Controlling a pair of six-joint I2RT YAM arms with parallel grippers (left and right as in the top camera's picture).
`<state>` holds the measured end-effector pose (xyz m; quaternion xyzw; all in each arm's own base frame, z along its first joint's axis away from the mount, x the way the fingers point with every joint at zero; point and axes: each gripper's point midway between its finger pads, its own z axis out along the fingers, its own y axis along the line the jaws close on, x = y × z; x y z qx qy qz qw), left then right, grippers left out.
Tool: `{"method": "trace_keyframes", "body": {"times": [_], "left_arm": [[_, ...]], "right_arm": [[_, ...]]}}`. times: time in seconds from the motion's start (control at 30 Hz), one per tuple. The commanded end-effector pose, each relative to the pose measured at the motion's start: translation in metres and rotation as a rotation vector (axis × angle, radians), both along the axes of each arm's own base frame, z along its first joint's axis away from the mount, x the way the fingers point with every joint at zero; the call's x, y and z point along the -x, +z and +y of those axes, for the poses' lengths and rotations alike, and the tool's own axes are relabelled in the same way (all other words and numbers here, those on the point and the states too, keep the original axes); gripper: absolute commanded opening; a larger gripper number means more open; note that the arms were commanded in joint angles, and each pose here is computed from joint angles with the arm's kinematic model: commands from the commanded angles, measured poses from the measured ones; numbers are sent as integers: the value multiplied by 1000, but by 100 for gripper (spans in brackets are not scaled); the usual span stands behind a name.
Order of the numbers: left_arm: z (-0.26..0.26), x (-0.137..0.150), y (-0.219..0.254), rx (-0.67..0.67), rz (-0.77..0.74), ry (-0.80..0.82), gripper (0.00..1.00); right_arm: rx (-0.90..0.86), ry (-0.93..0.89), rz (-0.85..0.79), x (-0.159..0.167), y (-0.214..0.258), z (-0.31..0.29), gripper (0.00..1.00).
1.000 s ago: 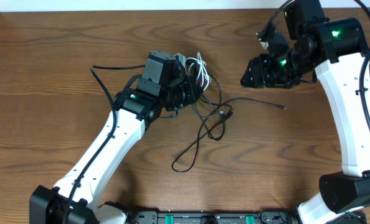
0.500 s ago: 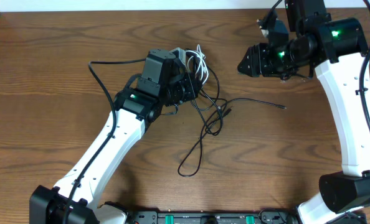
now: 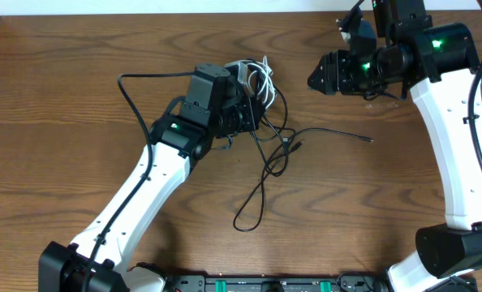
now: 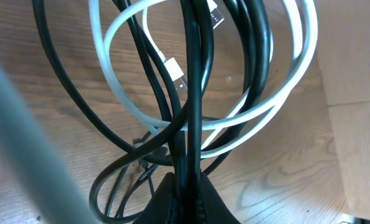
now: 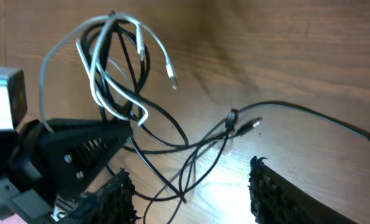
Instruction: Untangle cables
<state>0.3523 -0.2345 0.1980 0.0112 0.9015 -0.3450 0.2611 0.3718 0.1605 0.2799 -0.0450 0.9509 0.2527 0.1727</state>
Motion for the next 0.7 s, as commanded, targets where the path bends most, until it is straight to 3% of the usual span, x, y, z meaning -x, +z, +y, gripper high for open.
{"method": "trace_keyframes", "body": {"times": [0.0,0.47,0.67], "left_arm": [[-1,0,8,-23,-61,-36,8],[-1,-10,15,-14,-108,-12,8],[-3,-13,21,12,-115,5,8]], "right_arm": [[-4,-3,0,-1,-1,3,60],[-52,27,-68,-8,10,42,61],[-56,6,-49,-15,-1,58,56]]}}
